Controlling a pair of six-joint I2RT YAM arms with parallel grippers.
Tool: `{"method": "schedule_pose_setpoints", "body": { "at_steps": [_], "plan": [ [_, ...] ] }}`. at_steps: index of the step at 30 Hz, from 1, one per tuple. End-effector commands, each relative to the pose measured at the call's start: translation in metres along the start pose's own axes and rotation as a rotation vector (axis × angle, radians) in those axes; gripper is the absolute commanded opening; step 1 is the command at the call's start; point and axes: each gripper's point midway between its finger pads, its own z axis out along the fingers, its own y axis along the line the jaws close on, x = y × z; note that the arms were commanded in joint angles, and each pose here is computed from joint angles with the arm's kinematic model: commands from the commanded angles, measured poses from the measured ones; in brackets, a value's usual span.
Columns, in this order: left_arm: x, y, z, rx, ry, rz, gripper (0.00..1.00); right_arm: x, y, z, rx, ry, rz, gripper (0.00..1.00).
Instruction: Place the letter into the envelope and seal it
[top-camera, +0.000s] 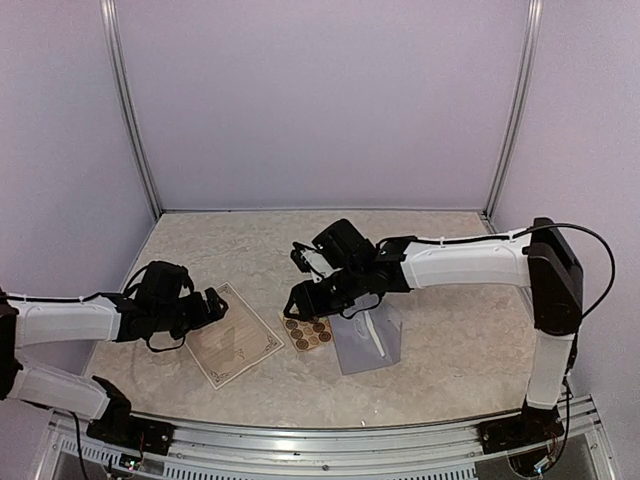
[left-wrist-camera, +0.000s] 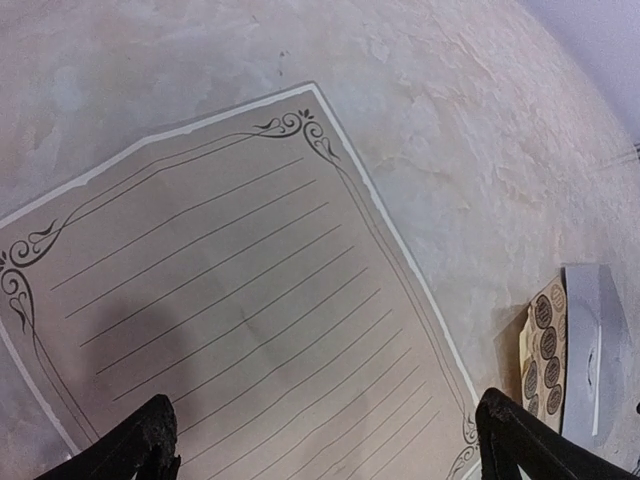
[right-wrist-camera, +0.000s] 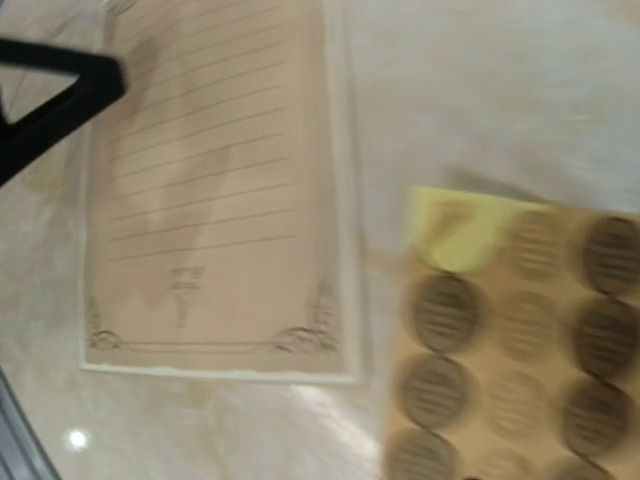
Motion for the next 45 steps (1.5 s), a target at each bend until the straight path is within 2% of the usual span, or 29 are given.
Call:
{"method": "schedule_pose_setpoints", "body": {
  "at_steps": [1, 8, 11, 17, 23, 32, 45],
  "plan": [
    [0.007, 0.017, -0.002, -0.009, 0.027, -0.014, 0.99, 0.001, 0.036, 0.023, -0.085, 0.032, -0.053, 0.55],
    [-0.003, 0.004, -0.006, 0.042, -0.012, 0.018, 0.99, 0.022, 0.057, 0.062, -0.124, 0.108, -0.049, 0.54],
    [-0.007, -0.005, -0.006, 0.085, -0.030, 0.028, 0.98, 0.029, 0.051, 0.073, -0.104, 0.129, -0.017, 0.54],
    [0.006, -0.015, 0.001, 0.163, 0.023, 0.034, 0.98, 0.039, 0.025, 0.082, 0.007, 0.146, 0.039, 0.56],
    [0.012, -0.015, 0.004, 0.170, 0.039, 0.038, 0.98, 0.050, 0.005, 0.087, 0.060, 0.160, 0.082, 0.56],
    [0.024, -0.011, 0.005, 0.177, 0.075, 0.045, 0.98, 0.055, 0.007, 0.097, 0.023, 0.182, 0.093, 0.55],
    [0.039, -0.003, 0.014, 0.141, 0.130, 0.035, 0.98, 0.065, -0.008, 0.112, 0.058, 0.200, 0.139, 0.51]
  ]
}}
